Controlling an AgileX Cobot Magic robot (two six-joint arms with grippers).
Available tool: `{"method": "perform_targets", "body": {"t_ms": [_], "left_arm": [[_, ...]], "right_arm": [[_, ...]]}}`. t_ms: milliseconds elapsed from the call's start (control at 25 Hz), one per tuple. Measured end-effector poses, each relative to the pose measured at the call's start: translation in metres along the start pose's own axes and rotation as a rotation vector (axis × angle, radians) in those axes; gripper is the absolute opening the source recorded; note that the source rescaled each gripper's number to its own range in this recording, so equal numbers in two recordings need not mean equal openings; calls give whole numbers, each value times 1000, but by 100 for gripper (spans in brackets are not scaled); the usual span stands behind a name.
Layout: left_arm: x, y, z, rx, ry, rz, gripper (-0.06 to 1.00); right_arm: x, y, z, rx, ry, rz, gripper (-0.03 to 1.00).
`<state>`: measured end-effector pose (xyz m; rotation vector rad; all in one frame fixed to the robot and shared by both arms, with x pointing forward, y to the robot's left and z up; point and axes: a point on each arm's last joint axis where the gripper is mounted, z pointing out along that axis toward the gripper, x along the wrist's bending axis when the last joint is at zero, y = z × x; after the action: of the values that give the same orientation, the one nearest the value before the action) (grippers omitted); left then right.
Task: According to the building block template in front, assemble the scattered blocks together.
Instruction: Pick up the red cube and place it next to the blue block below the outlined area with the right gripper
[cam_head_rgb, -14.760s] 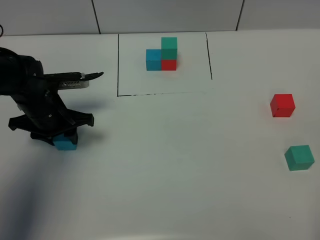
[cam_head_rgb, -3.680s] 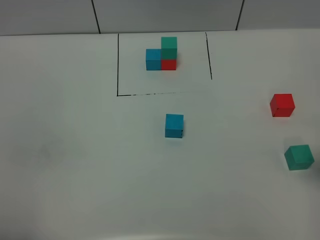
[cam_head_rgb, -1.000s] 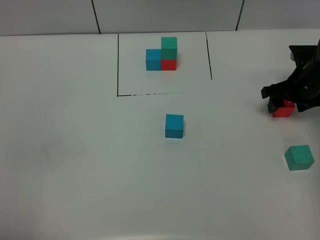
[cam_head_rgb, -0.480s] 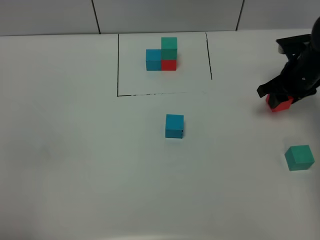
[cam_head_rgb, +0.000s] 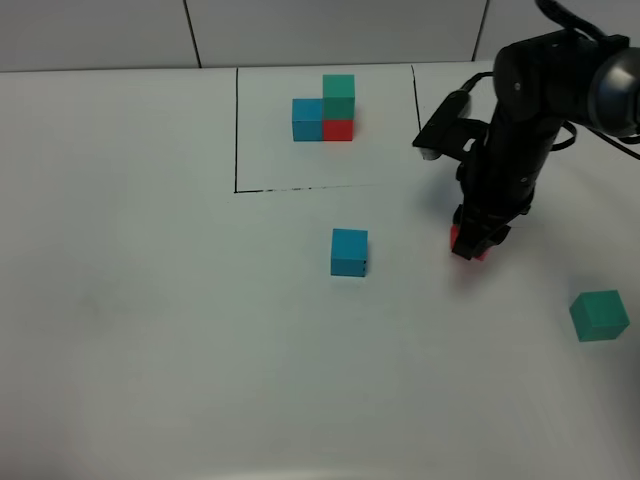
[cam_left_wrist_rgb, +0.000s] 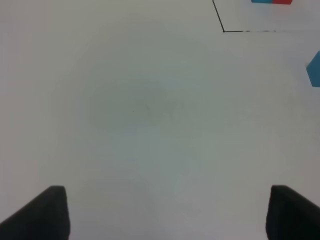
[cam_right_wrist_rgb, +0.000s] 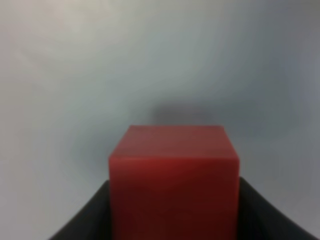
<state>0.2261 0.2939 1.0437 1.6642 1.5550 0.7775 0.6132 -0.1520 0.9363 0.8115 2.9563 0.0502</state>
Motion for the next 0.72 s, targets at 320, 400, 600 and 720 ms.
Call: {"method": "perform_targets", "body": {"t_ms": [320, 400, 600, 720], "left_arm": [[0, 0, 0, 0, 0, 0, 89], [0, 0, 0, 0, 0, 0, 89], [0, 0, 0, 0, 0, 0, 89], [0, 0, 0, 0, 0, 0, 89]], "right_arm": [[31, 26, -1, -30, -24, -241, 2], [33, 28, -1, -42, -27, -264, 2], [36, 33, 4, -56, -10, -300, 2], [36, 42, 7, -64, -9, -309, 2]]}}
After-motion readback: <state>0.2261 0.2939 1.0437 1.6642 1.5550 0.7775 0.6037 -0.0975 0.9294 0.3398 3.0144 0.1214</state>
